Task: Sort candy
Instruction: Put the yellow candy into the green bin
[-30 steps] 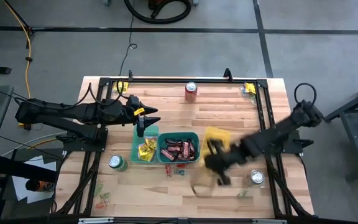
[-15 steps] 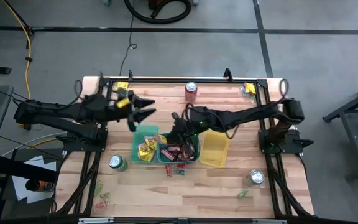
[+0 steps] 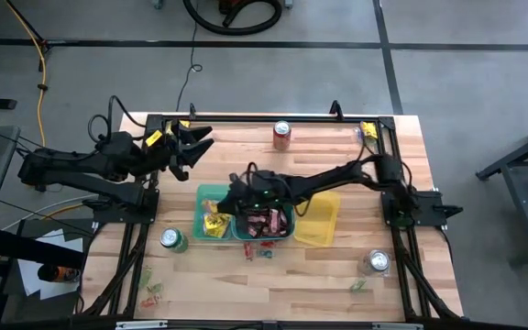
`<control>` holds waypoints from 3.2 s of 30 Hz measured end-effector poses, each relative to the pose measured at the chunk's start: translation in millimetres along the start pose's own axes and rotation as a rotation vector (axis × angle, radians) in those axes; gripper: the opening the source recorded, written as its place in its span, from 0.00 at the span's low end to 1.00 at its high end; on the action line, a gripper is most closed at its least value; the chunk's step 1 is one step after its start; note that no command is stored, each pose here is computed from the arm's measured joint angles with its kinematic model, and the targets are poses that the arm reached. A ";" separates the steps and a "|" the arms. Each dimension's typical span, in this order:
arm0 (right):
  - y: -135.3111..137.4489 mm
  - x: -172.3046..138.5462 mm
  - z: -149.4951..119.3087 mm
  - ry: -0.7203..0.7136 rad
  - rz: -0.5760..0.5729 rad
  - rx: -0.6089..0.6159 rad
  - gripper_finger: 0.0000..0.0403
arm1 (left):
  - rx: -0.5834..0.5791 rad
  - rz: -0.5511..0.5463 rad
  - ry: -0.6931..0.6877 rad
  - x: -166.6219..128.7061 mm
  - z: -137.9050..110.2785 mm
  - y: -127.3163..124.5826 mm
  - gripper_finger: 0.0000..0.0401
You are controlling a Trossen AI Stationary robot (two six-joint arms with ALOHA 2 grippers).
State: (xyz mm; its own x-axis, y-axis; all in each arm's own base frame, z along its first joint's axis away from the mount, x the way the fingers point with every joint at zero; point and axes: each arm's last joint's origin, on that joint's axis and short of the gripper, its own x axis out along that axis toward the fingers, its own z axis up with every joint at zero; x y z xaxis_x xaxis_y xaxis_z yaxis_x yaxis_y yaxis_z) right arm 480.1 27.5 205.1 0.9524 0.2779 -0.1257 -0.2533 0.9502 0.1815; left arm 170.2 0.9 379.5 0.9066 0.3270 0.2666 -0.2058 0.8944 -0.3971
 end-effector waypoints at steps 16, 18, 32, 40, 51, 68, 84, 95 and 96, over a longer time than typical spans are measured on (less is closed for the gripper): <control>-8.9 23.2 18.9 0.197 -0.071 0.158 0.42 | 0.003 0.001 0.006 0.9 -1.4 0.0 0.54; -10.6 22.5 24.2 0.244 -0.048 0.164 0.49 | 0.004 -0.002 0.008 0.9 -1.5 0.0 0.54; -32.5 -51.3 58.5 0.739 0.015 0.077 0.54 | 0.086 -0.001 0.017 -2.6 -0.1 0.9 0.54; -9.6 -154.9 44.6 0.689 -0.127 0.216 0.51 | 0.112 0.012 0.066 -2.5 -5.2 2.5 0.54; 47.6 -241.7 59.3 -0.186 -0.299 0.266 0.51 | 0.167 0.079 0.131 8.3 -21.1 4.8 0.54; 52.2 -241.9 68.6 -0.265 -0.330 0.104 0.50 | 0.133 -0.042 0.262 23.6 -45.4 1.2 0.54; -19.3 -267.3 92.9 0.286 -1.341 0.451 0.51 | 0.279 -0.044 0.267 -0.3 -26.2 6.6 0.54; -125.0 -326.4 40.2 0.747 -1.842 0.808 0.51 | 0.289 0.029 0.236 -8.7 -12.8 20.0 0.54; -133.3 -331.8 32.4 0.779 -1.854 0.849 0.51 | 0.276 0.039 0.234 -8.3 -12.4 21.1 0.54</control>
State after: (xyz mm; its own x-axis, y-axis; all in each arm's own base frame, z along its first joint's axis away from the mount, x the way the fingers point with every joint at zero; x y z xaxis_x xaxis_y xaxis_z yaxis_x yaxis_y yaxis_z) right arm 203.4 -195.9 254.2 -0.3377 -0.4323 -0.8361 0.9379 -0.0794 -0.3378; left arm 162.8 13.3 358.0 0.9493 0.3125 0.0351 -0.3048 0.9417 -0.1427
